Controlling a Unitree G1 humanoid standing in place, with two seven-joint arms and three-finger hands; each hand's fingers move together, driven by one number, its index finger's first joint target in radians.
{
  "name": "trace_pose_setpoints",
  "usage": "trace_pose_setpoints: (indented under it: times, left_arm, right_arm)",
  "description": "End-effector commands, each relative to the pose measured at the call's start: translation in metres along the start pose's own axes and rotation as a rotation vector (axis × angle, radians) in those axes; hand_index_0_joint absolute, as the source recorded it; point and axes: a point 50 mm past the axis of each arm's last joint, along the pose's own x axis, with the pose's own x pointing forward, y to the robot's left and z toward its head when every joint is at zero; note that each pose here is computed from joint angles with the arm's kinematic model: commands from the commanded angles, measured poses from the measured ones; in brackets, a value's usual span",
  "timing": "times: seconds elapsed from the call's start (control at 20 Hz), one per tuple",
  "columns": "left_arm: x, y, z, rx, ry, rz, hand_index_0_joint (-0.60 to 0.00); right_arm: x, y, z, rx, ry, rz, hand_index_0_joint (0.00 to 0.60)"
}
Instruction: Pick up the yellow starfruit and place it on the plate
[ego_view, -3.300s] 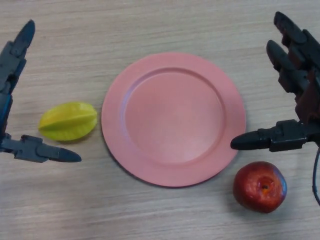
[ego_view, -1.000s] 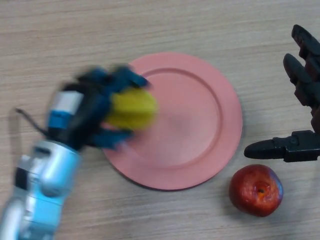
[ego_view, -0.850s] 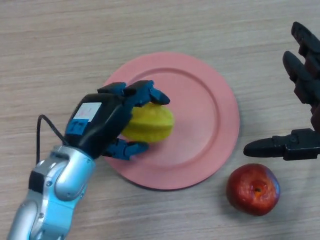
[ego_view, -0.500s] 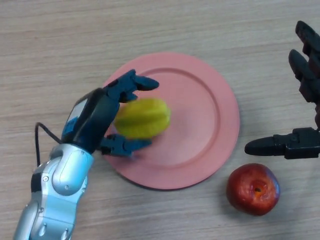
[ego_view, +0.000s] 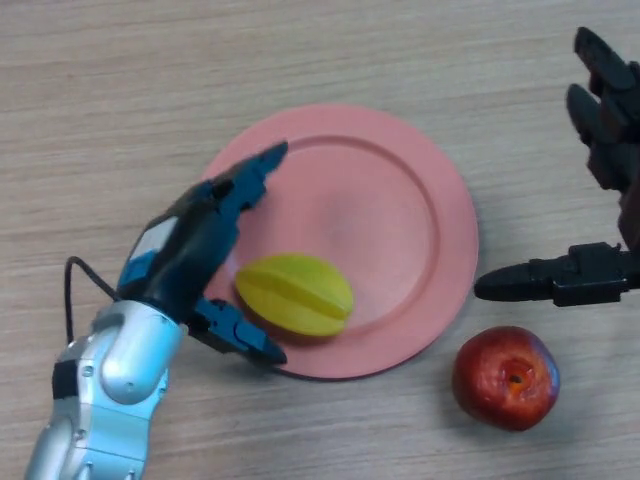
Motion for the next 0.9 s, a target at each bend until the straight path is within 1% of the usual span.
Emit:
trace_pose_setpoints:
  times: [0.05, 0.1, 0.2, 0.25, 0.35, 0.5, 0.6, 0.75, 0.85, 0.9]
  left_arm:
    - [-0.006, 0.047, 0.021, 0.023, -0.195, 0.228, 0.000]
    - [-0.009, 0.055, 0.023, -0.010, -0.213, 0.239, 0.000]
    - [-0.017, 0.071, 0.028, -0.100, -0.275, 0.254, 0.000]
    - [-0.021, 0.080, 0.029, -0.210, -0.302, 0.259, 0.000]
    - [-0.026, 0.082, 0.022, -0.355, -0.312, 0.259, 0.000]
    - [-0.031, 0.084, 0.015, -0.390, -0.321, 0.273, 0.000]
    - [-0.034, 0.090, 0.014, -0.414, -0.330, 0.323, 0.000]
    - [-0.041, 0.097, 0.017, -0.477, -0.343, 0.399, 0.000]
    - [-0.045, 0.097, 0.019, -0.455, -0.351, 0.424, 0.000]
    - [-0.045, 0.097, 0.019, -0.457, -0.344, 0.420, 0.000]
  right_arm:
    - [0.000, -0.010, 0.032, -0.028, -0.237, -0.063, 0.000]
    - [0.001, -0.010, 0.032, -0.026, -0.236, -0.064, 0.000]
    - [0.003, -0.008, 0.032, -0.027, -0.232, -0.061, 0.000]
    - [0.006, -0.008, 0.032, -0.030, -0.233, -0.062, 0.000]
    - [0.009, -0.007, 0.029, -0.036, -0.247, -0.068, 0.000]
    - [0.010, -0.005, 0.027, -0.026, -0.280, -0.080, 0.000]
    - [0.010, -0.005, 0.027, -0.012, -0.290, -0.084, 0.000]
    - [0.010, -0.003, 0.028, 0.018, -0.283, -0.052, 0.000]
    - [0.007, -0.004, 0.029, 0.027, -0.277, -0.037, 0.000]
    - [0.005, -0.003, 0.029, 0.034, -0.273, -0.027, 0.000]
